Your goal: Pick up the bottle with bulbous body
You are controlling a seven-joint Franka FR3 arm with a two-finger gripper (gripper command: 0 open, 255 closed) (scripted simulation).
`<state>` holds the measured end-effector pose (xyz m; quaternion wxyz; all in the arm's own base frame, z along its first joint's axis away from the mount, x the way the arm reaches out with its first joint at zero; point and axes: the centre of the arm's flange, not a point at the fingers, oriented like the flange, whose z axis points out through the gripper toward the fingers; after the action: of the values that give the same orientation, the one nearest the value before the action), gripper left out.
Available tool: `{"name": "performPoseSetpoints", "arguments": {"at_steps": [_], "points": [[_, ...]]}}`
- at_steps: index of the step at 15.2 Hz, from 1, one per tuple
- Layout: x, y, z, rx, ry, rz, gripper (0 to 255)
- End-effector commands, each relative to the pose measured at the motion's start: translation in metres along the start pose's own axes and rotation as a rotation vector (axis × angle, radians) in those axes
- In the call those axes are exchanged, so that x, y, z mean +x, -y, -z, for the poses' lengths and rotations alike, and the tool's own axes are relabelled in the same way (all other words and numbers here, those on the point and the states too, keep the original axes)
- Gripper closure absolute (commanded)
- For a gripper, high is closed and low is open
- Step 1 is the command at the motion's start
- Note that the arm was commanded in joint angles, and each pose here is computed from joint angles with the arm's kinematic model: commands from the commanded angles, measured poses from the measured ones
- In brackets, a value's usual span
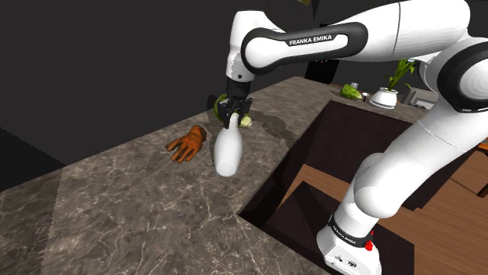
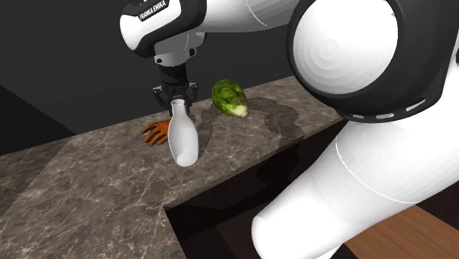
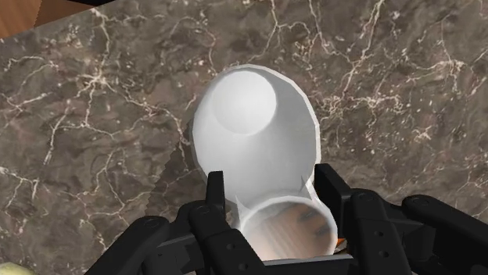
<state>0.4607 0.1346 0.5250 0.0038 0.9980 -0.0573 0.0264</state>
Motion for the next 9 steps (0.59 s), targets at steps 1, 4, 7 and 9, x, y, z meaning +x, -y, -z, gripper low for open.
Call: {"name": "performPoseSetpoints", "arguments": {"at_steps": [1, 4, 7, 9], "points": [[0.000, 0.000, -0.001, 0.000, 0.001, 0.000, 255], [0.000, 0.000, -0.001, 0.000, 0.001, 0.000, 255], [0.000, 0.001, -0.001, 0.000, 0.001, 0.000, 255], [0.001, 0.000, 0.010, 0.000, 0.001, 0.000, 255]]}}
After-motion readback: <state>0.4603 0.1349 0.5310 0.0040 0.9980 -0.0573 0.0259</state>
